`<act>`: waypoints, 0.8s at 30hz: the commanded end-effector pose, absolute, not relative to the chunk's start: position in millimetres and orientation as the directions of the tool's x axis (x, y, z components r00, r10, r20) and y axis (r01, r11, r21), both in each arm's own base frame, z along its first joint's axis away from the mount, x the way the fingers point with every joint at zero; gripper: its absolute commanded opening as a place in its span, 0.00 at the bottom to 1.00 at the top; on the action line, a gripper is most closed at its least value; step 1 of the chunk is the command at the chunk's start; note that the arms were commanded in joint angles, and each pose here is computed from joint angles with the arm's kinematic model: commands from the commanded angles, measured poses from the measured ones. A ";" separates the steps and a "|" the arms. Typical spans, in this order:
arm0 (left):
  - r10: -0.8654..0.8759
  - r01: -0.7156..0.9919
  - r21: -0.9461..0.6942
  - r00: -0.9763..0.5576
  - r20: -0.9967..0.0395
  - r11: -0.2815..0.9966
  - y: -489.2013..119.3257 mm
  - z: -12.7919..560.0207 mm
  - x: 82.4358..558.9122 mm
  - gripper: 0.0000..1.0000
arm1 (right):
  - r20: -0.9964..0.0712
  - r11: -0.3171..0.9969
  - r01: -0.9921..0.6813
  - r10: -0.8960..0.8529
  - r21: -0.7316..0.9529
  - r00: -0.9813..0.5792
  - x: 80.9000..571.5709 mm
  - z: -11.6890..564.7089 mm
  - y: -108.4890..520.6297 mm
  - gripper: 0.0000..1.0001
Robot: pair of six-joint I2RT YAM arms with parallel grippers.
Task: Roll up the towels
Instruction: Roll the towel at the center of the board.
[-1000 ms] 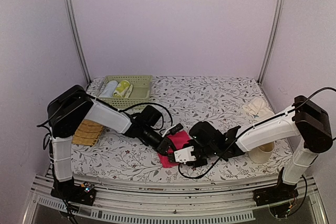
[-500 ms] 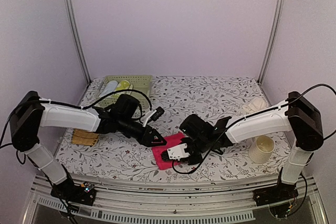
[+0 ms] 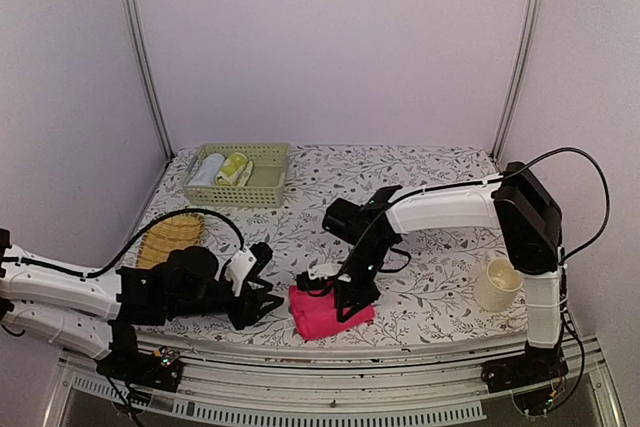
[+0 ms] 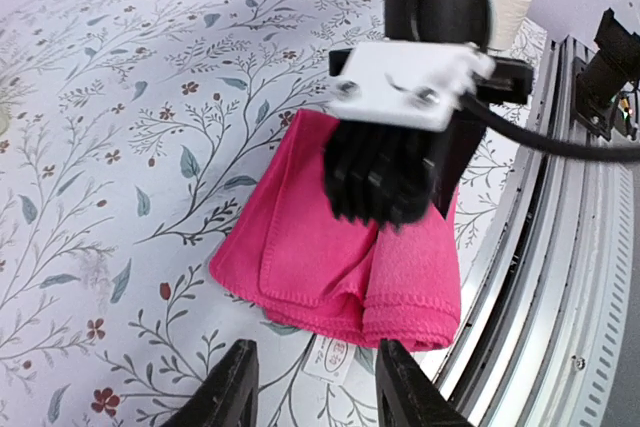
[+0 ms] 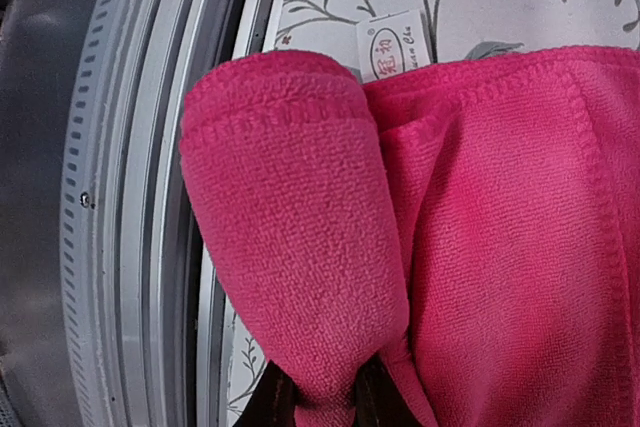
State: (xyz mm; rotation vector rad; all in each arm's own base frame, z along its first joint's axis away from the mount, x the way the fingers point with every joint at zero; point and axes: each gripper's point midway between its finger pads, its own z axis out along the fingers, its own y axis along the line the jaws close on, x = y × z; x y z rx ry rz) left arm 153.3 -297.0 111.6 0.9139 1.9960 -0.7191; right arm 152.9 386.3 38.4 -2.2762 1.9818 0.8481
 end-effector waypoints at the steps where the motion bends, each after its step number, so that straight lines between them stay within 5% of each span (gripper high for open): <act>1: 0.250 0.717 -0.072 -0.333 -0.909 0.694 -277.4 121.0 158.3 0.42 | -0.221 -0.057 -0.811 -0.971 0.583 -0.091 144.2 3.6 364.1 0.12; 8: 0.470 0.861 0.106 -0.165 -0.867 0.497 -315.8 105.0 125.1 0.49 | -0.164 0.006 -0.735 -0.974 0.679 -0.159 154.2 -20.6 364.2 0.12; 15: 0.744 0.876 0.398 0.070 -0.664 0.273 -364.7 65.3 112.7 0.54 | -0.151 0.025 -0.724 -0.973 0.689 -0.177 161.5 -27.0 364.7 0.12; 24: 0.875 0.774 0.604 0.147 -0.462 0.189 -386.4 32.1 141.7 0.54 | -0.137 0.041 -0.714 -0.972 0.699 -0.190 159.2 -28.5 361.8 0.13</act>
